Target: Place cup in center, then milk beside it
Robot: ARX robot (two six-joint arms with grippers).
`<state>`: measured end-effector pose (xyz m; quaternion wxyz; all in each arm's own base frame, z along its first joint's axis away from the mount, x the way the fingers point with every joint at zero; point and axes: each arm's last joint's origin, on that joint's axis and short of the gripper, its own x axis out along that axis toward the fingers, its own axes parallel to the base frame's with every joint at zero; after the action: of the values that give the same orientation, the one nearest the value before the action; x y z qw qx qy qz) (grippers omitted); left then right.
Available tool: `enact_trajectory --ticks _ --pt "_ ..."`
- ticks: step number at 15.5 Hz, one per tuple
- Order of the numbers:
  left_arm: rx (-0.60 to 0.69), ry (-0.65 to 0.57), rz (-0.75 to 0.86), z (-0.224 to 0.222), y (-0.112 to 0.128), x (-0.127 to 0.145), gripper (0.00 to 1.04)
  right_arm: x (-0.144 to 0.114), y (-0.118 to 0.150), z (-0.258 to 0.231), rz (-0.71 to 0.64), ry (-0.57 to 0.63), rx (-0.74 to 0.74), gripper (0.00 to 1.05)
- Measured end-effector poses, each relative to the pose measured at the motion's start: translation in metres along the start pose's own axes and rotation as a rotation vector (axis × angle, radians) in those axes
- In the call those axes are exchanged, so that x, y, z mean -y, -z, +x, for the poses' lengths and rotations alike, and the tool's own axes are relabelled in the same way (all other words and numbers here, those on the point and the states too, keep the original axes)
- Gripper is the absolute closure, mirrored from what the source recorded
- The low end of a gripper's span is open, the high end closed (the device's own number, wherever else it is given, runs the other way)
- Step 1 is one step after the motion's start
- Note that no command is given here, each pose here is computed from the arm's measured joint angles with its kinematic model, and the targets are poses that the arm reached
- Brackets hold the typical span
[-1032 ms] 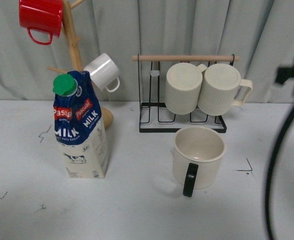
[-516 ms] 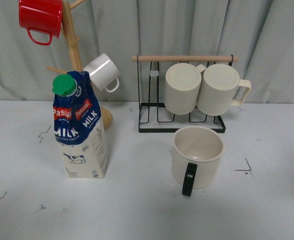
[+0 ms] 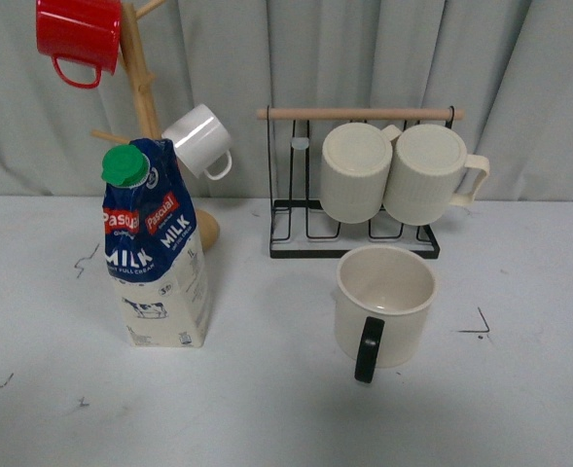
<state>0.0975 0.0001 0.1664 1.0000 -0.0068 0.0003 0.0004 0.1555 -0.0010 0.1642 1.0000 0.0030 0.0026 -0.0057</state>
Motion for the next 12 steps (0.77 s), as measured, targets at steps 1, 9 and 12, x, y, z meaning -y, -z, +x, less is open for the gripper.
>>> enact_trajectory --ticks 1,9,12 --pt "0.0 0.0 0.0 0.0 0.0 0.0 0.07 0.0 -0.002 -0.003 0.0 -0.003 0.006 1.03" --pt "0.0 0.0 0.0 0.0 0.0 0.0 0.07 0.0 -0.005 -0.029 0.0 -0.004 0.015 1.03" --pt "0.0 0.0 0.0 0.0 0.0 0.0 0.07 0.0 -0.006 -0.032 0.0 -0.004 0.017 1.03"
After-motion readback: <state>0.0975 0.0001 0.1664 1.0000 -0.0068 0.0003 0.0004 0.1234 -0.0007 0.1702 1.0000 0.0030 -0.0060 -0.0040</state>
